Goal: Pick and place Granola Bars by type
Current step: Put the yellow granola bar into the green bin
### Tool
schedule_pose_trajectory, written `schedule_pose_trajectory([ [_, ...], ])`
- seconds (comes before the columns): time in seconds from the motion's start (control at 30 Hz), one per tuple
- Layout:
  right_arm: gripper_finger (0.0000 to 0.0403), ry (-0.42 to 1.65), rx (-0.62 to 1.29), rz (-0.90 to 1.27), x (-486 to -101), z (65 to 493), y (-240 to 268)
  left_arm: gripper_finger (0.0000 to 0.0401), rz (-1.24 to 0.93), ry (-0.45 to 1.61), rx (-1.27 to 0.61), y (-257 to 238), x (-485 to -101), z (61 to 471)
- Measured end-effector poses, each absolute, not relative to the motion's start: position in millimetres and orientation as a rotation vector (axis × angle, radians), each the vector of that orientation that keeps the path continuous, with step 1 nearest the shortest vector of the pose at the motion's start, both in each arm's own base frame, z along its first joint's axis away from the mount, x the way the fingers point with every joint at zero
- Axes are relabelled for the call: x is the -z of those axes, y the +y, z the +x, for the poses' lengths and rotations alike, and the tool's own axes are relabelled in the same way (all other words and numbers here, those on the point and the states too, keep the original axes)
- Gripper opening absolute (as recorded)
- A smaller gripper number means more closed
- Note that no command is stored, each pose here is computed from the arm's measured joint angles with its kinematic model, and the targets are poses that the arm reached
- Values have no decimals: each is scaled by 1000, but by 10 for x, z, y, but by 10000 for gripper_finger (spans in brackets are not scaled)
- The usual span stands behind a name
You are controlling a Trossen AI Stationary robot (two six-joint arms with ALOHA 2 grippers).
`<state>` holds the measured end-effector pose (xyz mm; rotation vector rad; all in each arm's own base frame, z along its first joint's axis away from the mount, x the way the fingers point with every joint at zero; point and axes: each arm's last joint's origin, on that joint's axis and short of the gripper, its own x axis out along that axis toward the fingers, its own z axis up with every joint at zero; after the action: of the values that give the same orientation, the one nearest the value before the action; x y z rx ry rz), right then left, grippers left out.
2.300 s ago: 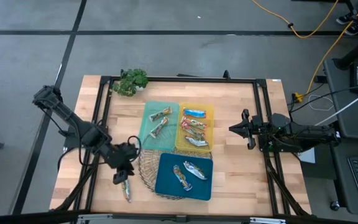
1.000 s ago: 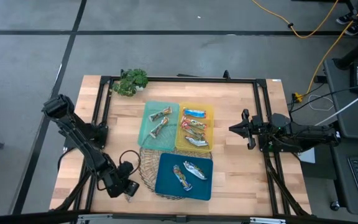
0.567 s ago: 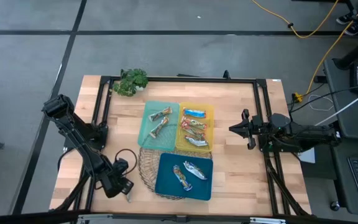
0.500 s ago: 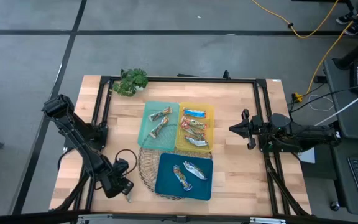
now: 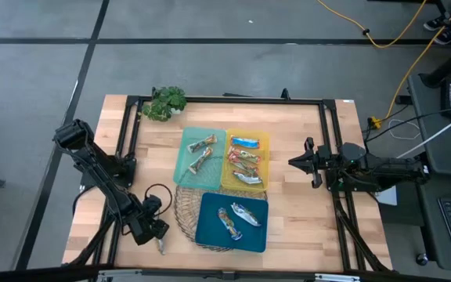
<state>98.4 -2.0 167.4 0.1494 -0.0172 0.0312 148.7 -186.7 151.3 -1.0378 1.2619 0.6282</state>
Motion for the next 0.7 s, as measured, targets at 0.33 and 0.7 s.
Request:
schedule_pose_trajectory([
  [0.33, 32, -17, -31, 150, -1674, 984, -20, 269, -1028, 1248, -637, -1757, -1399, 1494],
  [0.7, 32, -17, -31, 149, -1674, 984, -20, 120, -992, 1312, -633, -1737, -1379, 1473],
])
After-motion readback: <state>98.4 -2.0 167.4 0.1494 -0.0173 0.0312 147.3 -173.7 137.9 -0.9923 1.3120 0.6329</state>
